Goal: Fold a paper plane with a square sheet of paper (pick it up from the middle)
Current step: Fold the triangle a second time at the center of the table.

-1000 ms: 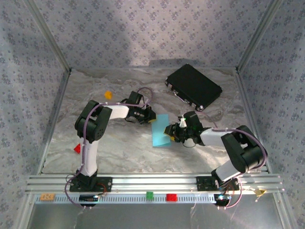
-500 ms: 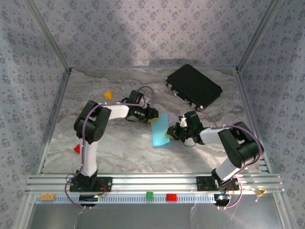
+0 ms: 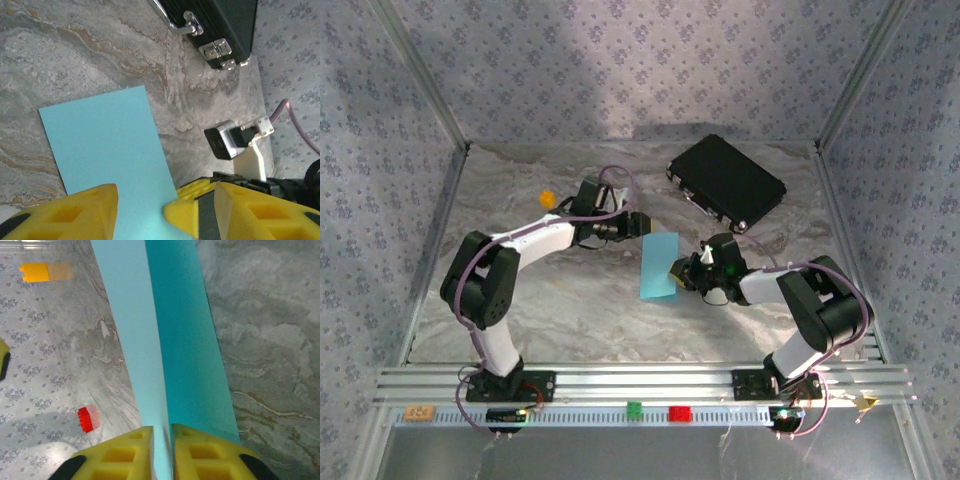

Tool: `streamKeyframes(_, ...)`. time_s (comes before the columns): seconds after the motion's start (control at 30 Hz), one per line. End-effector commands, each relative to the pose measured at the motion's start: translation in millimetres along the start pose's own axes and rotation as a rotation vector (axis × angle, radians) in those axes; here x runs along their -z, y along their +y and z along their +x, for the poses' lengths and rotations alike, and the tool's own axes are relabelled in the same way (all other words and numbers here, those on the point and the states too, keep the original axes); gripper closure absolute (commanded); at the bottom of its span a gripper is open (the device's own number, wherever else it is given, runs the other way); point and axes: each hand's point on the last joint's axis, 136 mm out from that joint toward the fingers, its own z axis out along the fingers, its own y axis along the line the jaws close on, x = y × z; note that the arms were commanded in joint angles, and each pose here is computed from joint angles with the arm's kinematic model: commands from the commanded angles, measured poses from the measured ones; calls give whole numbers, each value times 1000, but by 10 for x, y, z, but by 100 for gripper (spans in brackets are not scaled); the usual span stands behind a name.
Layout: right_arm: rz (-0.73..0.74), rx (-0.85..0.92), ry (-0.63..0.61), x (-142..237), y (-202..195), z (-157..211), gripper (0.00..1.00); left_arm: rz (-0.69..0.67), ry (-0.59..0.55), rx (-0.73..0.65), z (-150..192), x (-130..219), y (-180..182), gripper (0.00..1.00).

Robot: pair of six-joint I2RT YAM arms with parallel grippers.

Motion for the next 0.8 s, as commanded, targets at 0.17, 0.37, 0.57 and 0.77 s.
streamKeyframes(0.17,-6,52,45,-51,69,-59,78,33,-18,-287,417,-5,-326,50)
streamKeyframes(0.37,-12,46,58,-63,45,-81,80,60,-11,-593,929,-110,-555,51)
streamKeyframes(0.57,-17,44,59,-55,56,-83,81,-124,22,-881,1301,-266,-511,47)
streamKeyframes(0.77,-19,41,56,-48,69,-91,81,-260,35,-1011,1439,-371,-409,40)
